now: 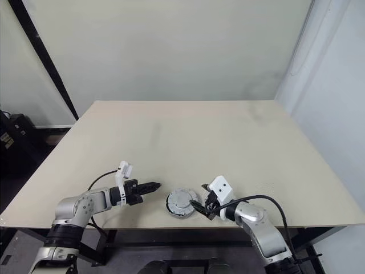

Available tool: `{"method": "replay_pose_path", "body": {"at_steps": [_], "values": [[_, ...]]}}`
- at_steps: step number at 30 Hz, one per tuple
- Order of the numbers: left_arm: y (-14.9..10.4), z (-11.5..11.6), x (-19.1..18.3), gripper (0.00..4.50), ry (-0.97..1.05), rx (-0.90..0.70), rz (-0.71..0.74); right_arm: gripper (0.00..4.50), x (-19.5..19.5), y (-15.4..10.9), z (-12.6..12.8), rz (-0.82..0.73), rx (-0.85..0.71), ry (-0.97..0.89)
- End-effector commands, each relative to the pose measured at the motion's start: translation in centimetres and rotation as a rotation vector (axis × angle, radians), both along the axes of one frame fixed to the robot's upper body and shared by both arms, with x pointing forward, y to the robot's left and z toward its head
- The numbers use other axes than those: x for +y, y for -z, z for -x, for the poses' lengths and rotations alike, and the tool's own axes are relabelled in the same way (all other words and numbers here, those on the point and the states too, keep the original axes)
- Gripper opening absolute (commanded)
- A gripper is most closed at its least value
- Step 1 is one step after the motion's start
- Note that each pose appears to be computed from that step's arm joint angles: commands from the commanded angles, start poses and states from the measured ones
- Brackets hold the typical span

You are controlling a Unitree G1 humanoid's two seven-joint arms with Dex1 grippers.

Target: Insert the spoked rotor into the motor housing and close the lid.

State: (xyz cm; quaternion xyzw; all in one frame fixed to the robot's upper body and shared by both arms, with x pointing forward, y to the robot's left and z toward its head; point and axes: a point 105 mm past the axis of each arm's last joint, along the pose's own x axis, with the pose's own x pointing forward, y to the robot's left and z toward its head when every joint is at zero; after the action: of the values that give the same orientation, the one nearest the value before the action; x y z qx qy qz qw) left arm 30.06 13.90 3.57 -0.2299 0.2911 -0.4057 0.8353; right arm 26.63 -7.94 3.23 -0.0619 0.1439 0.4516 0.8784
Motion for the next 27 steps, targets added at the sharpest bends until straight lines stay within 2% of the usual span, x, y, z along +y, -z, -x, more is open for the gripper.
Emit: {"method": "replay_pose_path", "body": {"at_steps": [1,4,11,17,27], "values": [[-1.7,-0.2,0.4,0.0,0.003,-0.063,0.026,4.49,1.1,-1.8,-0.1,-0.051,-0.065,-0.091],[-1.4,0.2,0.6,0.0,0.012,-0.05,0.02,4.49,1.6,-0.8,0.0,-0.011,-0.059,-0.171],[-1.1,1.1,1.0,0.0,0.031,-0.033,0.008,4.49,2.0,0.0,-1.5,0.027,-0.053,-0.235],[-0.4,2.9,1.3,0.0,0.108,-0.102,-0.028,4.49,2.7,1.0,-1.7,0.05,-0.012,-0.305],[-0.3,3.3,1.5,0.0,0.093,-0.138,-0.033,4.49,3.7,1.9,-2.1,0.052,0.005,-0.321]]}}
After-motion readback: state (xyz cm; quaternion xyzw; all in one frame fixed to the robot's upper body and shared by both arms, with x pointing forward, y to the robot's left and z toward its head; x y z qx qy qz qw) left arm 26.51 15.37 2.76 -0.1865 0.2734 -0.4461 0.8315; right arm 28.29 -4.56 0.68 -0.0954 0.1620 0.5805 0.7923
